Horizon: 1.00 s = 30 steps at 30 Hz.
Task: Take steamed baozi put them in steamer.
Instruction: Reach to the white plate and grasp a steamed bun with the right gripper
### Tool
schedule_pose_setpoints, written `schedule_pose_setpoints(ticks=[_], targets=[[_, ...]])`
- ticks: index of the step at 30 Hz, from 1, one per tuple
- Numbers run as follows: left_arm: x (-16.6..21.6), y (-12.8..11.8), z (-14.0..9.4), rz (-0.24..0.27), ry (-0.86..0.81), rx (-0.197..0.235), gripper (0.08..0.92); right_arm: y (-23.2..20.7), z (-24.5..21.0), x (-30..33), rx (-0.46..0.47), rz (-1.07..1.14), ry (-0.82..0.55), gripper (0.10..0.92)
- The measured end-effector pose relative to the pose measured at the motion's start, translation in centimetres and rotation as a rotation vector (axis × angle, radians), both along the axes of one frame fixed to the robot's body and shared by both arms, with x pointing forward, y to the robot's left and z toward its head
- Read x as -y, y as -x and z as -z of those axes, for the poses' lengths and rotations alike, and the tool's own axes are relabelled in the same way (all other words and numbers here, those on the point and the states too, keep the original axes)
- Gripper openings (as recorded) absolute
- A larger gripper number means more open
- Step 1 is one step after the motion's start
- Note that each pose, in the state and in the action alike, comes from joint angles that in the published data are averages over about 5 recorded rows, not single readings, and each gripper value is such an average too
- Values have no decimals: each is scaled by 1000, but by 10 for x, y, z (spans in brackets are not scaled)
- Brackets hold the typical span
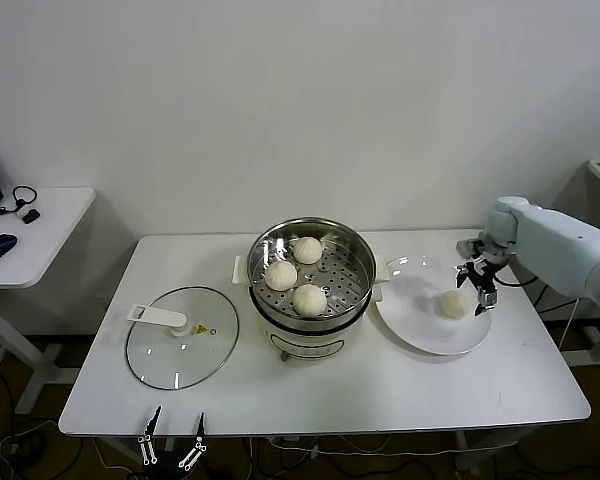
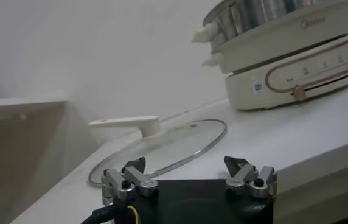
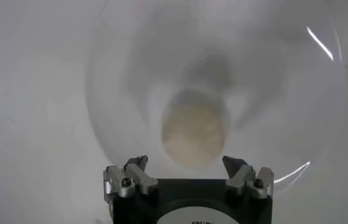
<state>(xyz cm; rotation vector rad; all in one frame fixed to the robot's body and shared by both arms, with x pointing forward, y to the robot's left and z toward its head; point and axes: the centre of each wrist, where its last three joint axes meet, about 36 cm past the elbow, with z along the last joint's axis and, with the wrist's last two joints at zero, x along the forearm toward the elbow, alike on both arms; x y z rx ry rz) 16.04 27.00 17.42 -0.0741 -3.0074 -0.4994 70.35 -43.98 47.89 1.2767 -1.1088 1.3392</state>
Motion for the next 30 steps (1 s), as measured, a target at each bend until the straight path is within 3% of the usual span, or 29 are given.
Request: schedule_pose_setpoints(ticks=[18,26,30], targets=[[1,3,1,-3,-4,-5,823,-5,20,0,17,21,-39,815],[1,2,1,-5,-4,-3,823,-6,21,-3,18,19,-43,625],[1,1,1,-6,-5,-2,823,-7,21,-2,18,18,-44,568]])
